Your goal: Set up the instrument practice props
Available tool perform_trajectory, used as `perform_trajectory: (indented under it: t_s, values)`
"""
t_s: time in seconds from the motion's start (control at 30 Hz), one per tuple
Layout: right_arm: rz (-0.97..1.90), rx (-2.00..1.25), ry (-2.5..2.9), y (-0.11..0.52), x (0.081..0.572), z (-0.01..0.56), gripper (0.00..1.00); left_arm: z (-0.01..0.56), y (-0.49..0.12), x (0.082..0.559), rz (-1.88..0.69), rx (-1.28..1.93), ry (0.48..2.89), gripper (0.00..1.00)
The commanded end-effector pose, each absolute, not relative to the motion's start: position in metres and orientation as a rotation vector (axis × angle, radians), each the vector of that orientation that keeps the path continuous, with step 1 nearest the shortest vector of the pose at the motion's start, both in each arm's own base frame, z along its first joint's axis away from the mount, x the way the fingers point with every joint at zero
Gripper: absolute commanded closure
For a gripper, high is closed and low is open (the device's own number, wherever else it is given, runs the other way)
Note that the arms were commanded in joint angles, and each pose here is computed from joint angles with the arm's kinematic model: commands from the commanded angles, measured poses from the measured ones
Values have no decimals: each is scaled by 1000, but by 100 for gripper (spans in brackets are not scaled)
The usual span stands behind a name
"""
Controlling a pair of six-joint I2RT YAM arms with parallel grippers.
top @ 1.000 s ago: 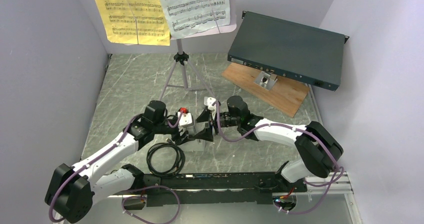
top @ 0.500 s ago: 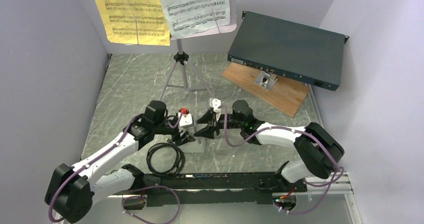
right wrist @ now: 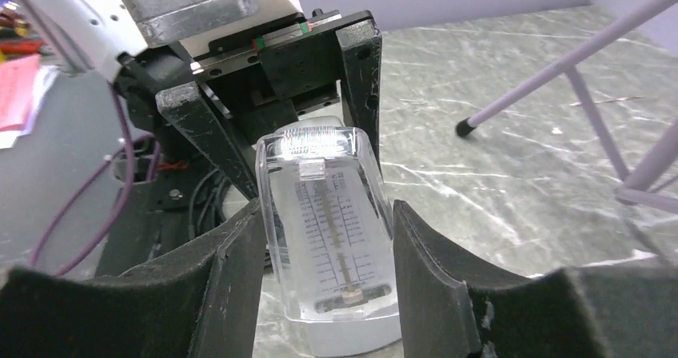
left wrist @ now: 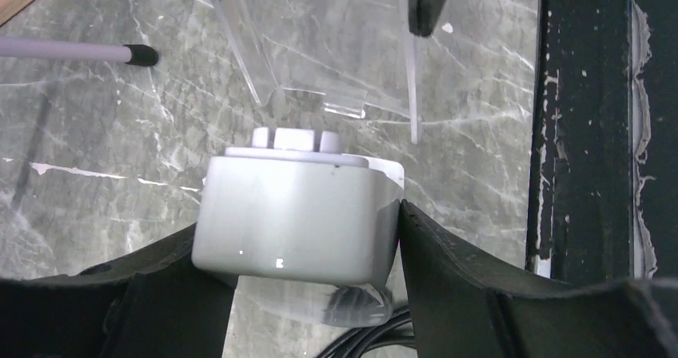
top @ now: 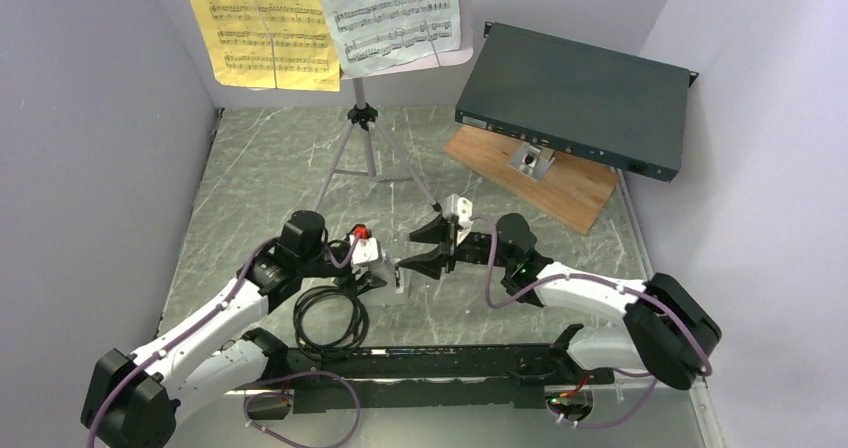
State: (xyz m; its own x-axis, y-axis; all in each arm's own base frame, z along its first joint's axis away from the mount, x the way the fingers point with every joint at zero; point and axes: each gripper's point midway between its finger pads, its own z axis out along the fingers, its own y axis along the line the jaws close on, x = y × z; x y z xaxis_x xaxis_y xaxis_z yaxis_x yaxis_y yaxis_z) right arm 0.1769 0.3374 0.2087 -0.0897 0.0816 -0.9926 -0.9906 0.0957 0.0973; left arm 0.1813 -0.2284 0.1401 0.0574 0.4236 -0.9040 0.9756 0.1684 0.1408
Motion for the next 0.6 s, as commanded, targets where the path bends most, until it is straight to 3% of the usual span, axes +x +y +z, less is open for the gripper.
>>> perform_trajectory:
  t_s: [0.0, 0.13, 0.23, 0.37, 0.57]
  values:
    - [977, -1130, 1310, 334, 191, 192, 100, 141, -221, 192, -659, 1403, 1492, 100]
    - [981, -1019, 1315, 321, 196, 205, 100, 144, -219, 197, -623, 1357, 1486, 100]
    - [765, -702, 1515, 290, 243, 215, 100, 149, -218, 200, -605, 1328, 1477, 100]
    - [321, -321, 1829, 213, 287, 174, 100, 156, -219, 202, -599, 1305, 1444, 100]
    - [-102, -84, 2193, 145, 269, 104, 100, 163, -221, 204, -590, 1287, 1417, 100]
